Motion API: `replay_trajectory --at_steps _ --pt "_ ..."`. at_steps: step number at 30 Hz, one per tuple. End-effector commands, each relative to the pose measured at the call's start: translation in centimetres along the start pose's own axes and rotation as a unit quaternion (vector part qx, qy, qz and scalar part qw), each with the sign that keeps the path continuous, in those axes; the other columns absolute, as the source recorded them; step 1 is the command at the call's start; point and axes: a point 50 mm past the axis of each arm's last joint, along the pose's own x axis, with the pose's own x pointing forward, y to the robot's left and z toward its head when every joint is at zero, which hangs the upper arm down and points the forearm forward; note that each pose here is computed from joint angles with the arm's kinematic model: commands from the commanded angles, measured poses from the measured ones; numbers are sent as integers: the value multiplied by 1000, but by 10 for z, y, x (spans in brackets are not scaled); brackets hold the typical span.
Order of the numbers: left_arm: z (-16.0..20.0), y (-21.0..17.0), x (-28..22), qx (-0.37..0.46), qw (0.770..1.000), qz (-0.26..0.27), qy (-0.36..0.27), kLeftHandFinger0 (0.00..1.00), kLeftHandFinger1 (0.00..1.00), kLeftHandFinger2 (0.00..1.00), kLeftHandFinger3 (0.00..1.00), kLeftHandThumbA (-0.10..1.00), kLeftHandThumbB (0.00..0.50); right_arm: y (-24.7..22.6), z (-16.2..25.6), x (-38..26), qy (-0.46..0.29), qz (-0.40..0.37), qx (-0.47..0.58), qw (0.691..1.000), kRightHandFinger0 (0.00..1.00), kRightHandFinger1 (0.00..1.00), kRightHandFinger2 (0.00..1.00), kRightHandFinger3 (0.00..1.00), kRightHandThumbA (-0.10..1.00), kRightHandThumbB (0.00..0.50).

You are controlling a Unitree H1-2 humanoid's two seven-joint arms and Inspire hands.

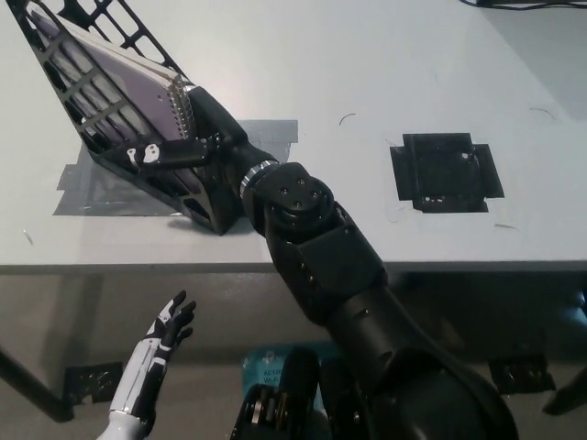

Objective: A shelf with a book inside it is placed on the center of the desk infront of the robot. The robot uses its right hand to grab the book, take it out and hand it to a person.

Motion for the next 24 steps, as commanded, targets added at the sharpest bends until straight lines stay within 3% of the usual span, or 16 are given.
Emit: replay_trajectory --at_steps 1,3,4,5,6,7,8,9,10,13,15,16,19,21,24 --pt "8 2 3 17 1000 -9 -18 1000 1000 1000 1000 997 245 21 34 13 -59 32 3 998 1000 1000 1000 1000 981 266" --pt "7 1 3 13 1000 -8 -17 1000 1000 1000 1000 985 240 21 34 13 -64 34 -7 997 1000 1000 1000 1000 983 255" --pt "7 1 3 14 1000 -8 -20 1000 1000 1000 1000 995 246 21 33 14 -68 29 -31 997 1000 1000 1000 1000 955 211" --pt "7 1 3 14 1000 -9 -20 1000 1000 1000 1000 998 246 21 33 14 -67 25 -40 997 973 1000 1000 1000 934 203" --pt "7 1 3 15 1000 -9 -20 1000 1000 1000 1000 999 242 21 32 15 -64 22 -41 997 788 857 948 986 895 139" --pt "7 2 3 21 1000 -9 -22 1000 1000 1000 1000 1000 245 20 32 16 -58 21 -59 996 461 555 669 726 870 93" --pt "10 4 7 19 999 -11 -24 1000 1000 1000 1000 1000 250 19 36 18 -57 23 -76 995 48 162 282 392 928 23" --pt "11 5 8 18 999 -11 -24 1000 1000 1000 1000 1000 246 19 37 19 -55 23 -85 995 10 32 82 166 975 15" --pt "12 4 11 17 999 -12 -24 1000 1000 1000 1000 1000 247 18 39 19 -54 24 -98 993 0 1 3 8 1000 2" --pt "13 3 13 20 999 -12 -26 1000 1000 1000 1000 1000 235 19 40 18 -49 15 -93 994 0 0 0 0 1000 9" --pt "13 4 12 23 999 -12 -29 1000 1000 1000 1000 1000 235 21 39 16 -44 10 -84 995 0 36 128 21 1000 8" --pt "13 5 12 23 999 -13 -32 1000 1000 1000 1000 1000 227 22 40 15 -46 8 -80 996 0 112 290 127 1000 8" --pt "14 5 12 26 999 -15 -33 1000 1000 1000 1000 1000 227 20 41 14 -53 0 -79 995 2 238 471 320 1000 5" --pt "14 4 12 11 999 -15 -27 1000 1000 1000 1000 1000 242 18 41 14 -53 -6 -68 996 6 244 460 368 1000 29" --pt "14 5 14 11 999 -16 -30 1000 1000 1000 1000 1000 248 15 42 15 -62 -4 -60 996 0 190 375 313 1000 39"
